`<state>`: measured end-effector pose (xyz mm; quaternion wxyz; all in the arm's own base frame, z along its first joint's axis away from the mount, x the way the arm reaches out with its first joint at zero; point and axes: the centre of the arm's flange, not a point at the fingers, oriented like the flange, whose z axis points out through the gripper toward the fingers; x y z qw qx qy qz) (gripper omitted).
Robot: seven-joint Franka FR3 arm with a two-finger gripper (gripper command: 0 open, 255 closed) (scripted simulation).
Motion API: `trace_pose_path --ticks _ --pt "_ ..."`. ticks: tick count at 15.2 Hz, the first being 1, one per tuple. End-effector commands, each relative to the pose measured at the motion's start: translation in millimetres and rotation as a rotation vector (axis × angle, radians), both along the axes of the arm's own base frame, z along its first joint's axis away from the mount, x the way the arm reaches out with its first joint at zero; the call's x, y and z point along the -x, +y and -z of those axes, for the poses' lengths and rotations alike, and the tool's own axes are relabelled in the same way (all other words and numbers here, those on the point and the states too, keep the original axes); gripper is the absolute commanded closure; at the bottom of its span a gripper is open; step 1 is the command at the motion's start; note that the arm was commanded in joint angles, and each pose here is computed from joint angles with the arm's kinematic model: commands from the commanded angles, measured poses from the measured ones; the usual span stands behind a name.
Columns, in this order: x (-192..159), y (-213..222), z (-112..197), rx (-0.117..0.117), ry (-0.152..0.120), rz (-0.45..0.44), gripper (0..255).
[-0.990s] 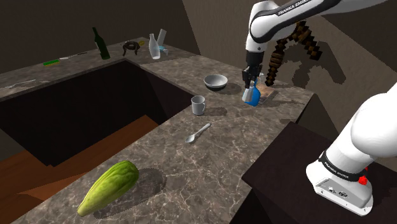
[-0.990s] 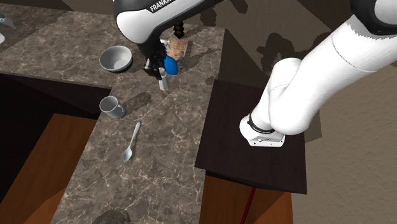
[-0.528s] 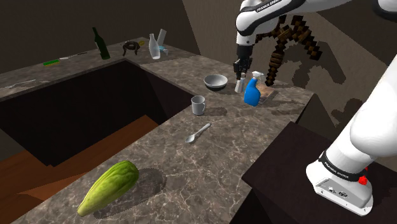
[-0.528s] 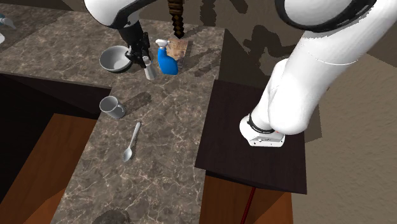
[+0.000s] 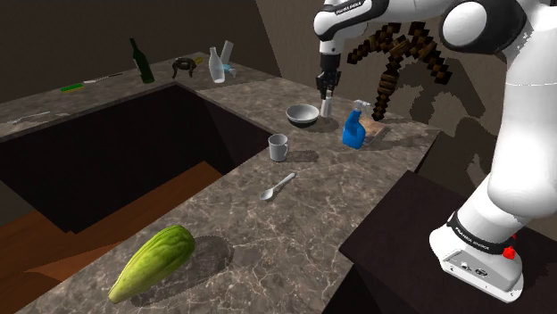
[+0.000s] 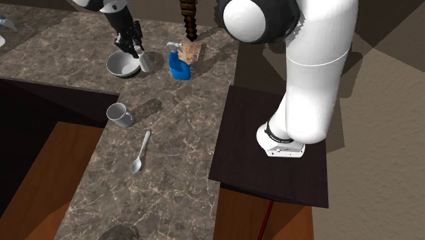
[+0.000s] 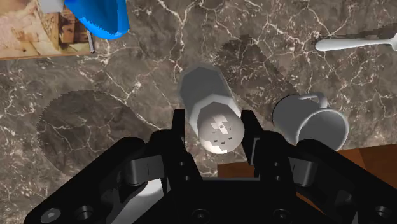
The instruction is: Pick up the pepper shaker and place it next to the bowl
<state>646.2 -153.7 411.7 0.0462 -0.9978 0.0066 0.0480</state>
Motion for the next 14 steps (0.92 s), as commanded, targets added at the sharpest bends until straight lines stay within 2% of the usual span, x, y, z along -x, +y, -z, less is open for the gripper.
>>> trace_pose_path --ticks 1,6,14 --pt "-24 -10 2 0.0 0.001 -0.001 255" --pt "-90 -44 1 0.0 0.001 -0.001 255" --pt "-90 -44 44 0.0 0.001 -0.001 255"
